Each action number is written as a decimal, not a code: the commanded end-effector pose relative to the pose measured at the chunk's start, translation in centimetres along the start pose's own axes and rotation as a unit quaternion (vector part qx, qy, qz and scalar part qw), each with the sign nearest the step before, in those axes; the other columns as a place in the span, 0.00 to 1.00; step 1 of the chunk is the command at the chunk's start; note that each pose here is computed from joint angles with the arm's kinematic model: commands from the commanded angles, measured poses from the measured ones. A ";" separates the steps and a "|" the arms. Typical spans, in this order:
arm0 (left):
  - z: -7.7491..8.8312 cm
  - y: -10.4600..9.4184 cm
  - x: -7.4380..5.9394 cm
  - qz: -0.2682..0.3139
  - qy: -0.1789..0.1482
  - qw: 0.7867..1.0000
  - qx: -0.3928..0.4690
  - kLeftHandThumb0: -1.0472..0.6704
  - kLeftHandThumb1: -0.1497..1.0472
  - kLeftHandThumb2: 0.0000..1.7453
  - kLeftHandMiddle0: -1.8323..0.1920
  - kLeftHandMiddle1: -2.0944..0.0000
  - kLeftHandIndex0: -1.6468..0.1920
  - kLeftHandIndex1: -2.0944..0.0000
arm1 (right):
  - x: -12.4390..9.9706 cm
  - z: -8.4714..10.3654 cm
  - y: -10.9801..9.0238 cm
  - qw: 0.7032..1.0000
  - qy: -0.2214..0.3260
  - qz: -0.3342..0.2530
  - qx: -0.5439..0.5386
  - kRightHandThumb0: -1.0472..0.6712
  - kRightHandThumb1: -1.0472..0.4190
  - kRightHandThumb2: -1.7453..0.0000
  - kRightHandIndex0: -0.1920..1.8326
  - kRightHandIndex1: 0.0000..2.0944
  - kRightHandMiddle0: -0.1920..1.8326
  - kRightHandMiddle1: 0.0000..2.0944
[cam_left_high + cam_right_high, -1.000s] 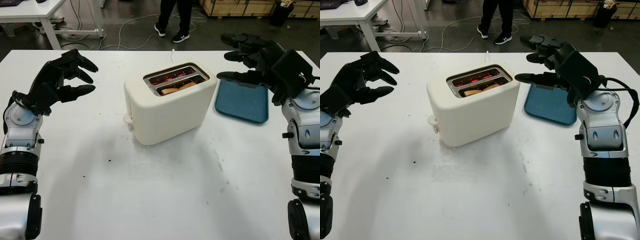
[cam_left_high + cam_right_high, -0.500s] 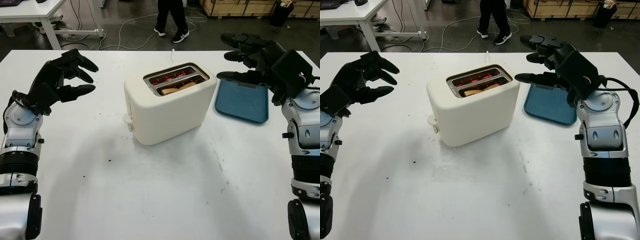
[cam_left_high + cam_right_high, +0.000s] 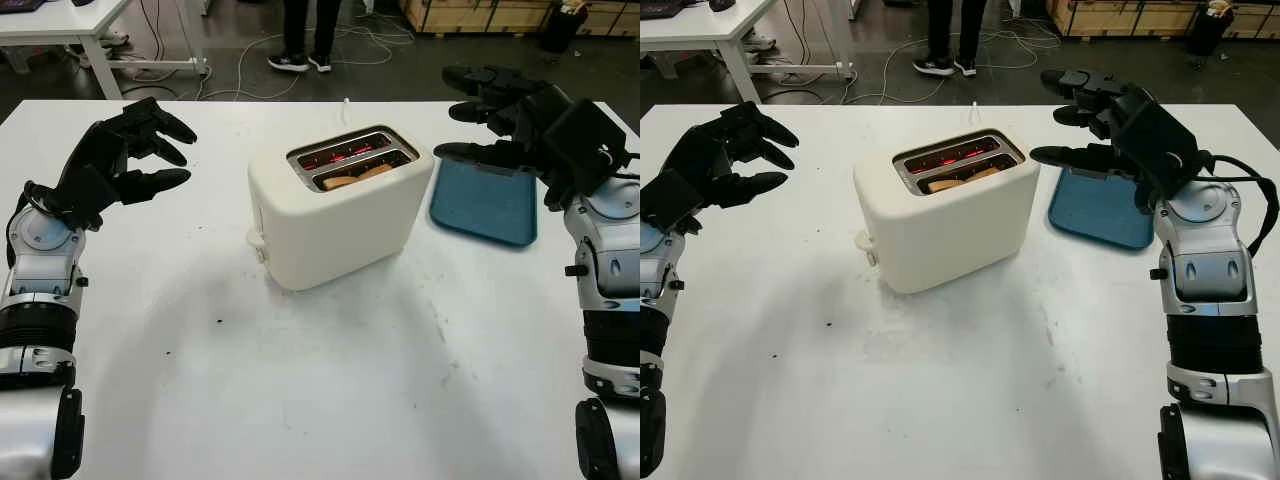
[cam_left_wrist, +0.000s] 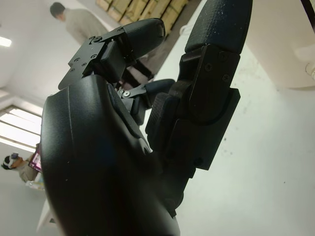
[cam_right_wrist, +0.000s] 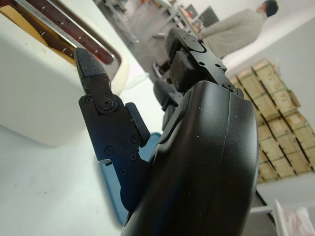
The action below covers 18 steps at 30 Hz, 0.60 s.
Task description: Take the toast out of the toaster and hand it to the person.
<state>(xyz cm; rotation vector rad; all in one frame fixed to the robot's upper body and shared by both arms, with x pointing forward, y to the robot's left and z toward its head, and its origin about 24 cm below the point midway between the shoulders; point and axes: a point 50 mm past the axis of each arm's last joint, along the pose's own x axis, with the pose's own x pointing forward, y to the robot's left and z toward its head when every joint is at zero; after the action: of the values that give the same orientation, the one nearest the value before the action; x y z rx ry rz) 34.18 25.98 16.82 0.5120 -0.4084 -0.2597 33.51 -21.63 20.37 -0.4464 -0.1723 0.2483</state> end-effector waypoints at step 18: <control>0.2 0.1 0.1 0.007 -0.008 1.000 -0.002 0.00 0.89 0.03 0.72 0.35 0.70 0.41 | 0.1 0.2 0.1 1.000 -0.005 0.000 0.008 0.42 0.22 1.00 0.13 0.40 0.34 0.00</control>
<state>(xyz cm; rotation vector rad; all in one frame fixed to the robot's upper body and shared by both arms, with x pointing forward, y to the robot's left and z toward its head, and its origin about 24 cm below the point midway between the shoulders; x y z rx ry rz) 34.18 25.98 16.82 0.5119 -0.4086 -0.2596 33.51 -21.63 20.36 -0.4454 -0.1716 0.2485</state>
